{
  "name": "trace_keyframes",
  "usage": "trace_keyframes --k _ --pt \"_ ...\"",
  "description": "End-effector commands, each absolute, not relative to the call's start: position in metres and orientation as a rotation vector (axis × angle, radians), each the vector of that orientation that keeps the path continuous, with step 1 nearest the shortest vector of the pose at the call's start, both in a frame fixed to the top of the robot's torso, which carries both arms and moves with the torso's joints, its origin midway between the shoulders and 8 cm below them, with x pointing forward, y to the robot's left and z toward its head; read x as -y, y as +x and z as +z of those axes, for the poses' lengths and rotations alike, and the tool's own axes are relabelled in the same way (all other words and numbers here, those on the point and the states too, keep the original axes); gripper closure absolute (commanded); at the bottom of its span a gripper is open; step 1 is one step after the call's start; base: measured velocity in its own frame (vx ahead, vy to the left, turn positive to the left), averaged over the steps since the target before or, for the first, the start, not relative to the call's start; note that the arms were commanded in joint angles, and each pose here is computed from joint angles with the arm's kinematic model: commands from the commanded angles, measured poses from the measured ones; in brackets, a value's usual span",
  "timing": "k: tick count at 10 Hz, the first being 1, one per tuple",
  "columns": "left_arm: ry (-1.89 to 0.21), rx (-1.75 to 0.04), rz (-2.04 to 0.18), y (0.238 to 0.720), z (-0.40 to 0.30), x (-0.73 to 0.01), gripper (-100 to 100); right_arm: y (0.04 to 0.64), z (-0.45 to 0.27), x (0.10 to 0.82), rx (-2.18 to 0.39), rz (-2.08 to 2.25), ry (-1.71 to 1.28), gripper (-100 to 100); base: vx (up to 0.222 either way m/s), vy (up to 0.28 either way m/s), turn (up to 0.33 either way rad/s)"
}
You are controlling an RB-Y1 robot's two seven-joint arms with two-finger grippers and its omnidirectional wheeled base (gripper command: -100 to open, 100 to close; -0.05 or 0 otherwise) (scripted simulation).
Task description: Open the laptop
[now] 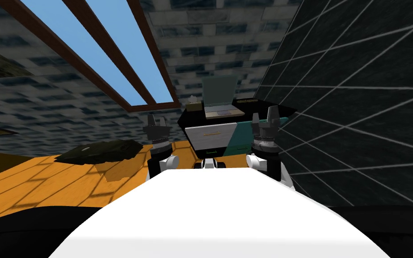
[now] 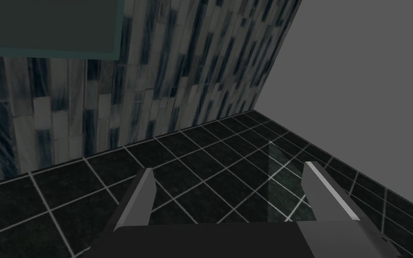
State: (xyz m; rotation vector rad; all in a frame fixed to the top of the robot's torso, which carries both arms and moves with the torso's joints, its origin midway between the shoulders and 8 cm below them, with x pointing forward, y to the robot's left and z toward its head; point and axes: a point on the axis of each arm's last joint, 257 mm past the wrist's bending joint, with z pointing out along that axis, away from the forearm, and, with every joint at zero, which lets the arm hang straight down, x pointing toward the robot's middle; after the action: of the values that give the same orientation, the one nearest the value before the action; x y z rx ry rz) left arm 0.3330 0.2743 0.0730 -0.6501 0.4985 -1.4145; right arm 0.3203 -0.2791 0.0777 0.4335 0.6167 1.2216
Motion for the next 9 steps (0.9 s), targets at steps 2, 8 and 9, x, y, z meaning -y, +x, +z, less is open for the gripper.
trace_keyframes --k 2,8,9 --pt "-0.65 -0.498 -1.415 0.333 0.073 -0.274 0 0.327 0.057 0.296 -0.762 1.081 0.34 -100 0.022 0.245 0.014" --pt "-0.65 -0.498 -1.415 0.333 0.073 -0.274 0 0.331 0.028 0.341 -0.976 0.827 0.192 -100 0.016 0.287 0.016" --pt "-0.65 -0.498 -1.415 0.333 0.073 -0.274 0 0.329 0.031 0.346 -0.972 0.81 0.188 -100 0.006 0.231 -0.003"
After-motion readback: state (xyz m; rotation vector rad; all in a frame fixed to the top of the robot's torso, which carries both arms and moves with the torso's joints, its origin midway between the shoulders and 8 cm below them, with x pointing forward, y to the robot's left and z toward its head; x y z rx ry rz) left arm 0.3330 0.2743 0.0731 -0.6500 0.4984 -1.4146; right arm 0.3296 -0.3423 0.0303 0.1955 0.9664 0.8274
